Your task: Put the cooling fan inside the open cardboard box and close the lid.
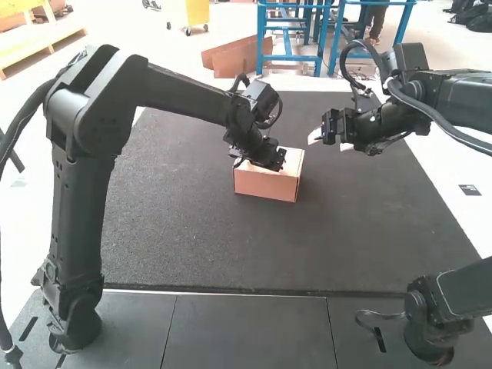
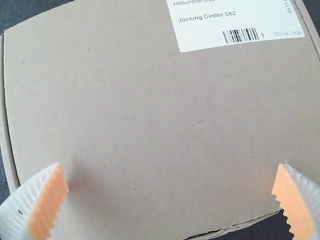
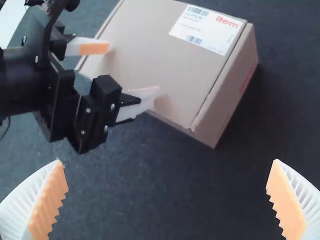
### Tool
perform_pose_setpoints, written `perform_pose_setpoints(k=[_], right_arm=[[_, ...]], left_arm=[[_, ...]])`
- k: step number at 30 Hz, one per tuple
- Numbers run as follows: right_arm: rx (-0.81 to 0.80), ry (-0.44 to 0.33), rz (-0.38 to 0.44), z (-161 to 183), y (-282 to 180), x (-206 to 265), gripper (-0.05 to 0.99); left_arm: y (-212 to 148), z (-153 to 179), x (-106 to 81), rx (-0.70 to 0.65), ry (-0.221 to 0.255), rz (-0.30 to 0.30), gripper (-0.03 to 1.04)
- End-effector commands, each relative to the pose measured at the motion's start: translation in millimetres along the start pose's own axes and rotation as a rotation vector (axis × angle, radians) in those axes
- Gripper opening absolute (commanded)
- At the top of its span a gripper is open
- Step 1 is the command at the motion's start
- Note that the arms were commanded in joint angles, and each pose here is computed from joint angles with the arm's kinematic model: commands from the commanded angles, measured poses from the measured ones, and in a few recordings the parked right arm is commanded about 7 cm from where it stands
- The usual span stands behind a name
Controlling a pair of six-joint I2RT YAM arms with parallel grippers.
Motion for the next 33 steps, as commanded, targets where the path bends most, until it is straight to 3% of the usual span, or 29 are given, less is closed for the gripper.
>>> perform_pose_setpoints(k=[1,6,12,22,24,28,33], right_arm=[[-0.039,-0.020,-0.022,-11.1,-10.8,6.9,0.91],[-0.050,-0.024,-0.019,-13.4,-11.2,6.9,0.91],[-0.108,-0.038,0.004,-23.8,-13.3,3.9,0.91],[-0.360,-0.107,0.095,-57.9,-43.5,4.8,0.91],[-0.416,-0.118,0.108,-63.5,-52.1,5.6,0.91],[-0.557,-0.153,0.124,-70.7,-76.9,10.3,0.91],[-0.656,-0.181,0.157,-59.2,-96.7,6.7,0.91]], left_arm=[[2.5,-0.9,-3.4,-0.001,-0.011,0.022,0.97],[-57.5,-56.6,1.3,-0.155,-0.030,0.028,0.97],[-138.9,-104.3,35.6,-0.337,-0.079,-0.008,0.97],[-202.4,-95.6,101.6,-0.476,-0.184,-0.092,0.97],[-213.9,-91.3,107.7,-0.527,-0.190,-0.100,0.97],[-236.1,-77.8,112.3,-0.646,-0.150,-0.117,0.97],[-258.7,-48.1,123.6,-0.797,-0.167,-0.147,0.97]])
Point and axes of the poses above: each hand's point on the last joint's axis, 136 mm out from that joint toward the fingers, its own y axis out along the fingers, its own x axis along the line the jaws close on, z = x × y, the point moved 5 cm from there along -y, back along the fingers, and after that the axes turned 3 degrees about y, right-handed, at the moved point
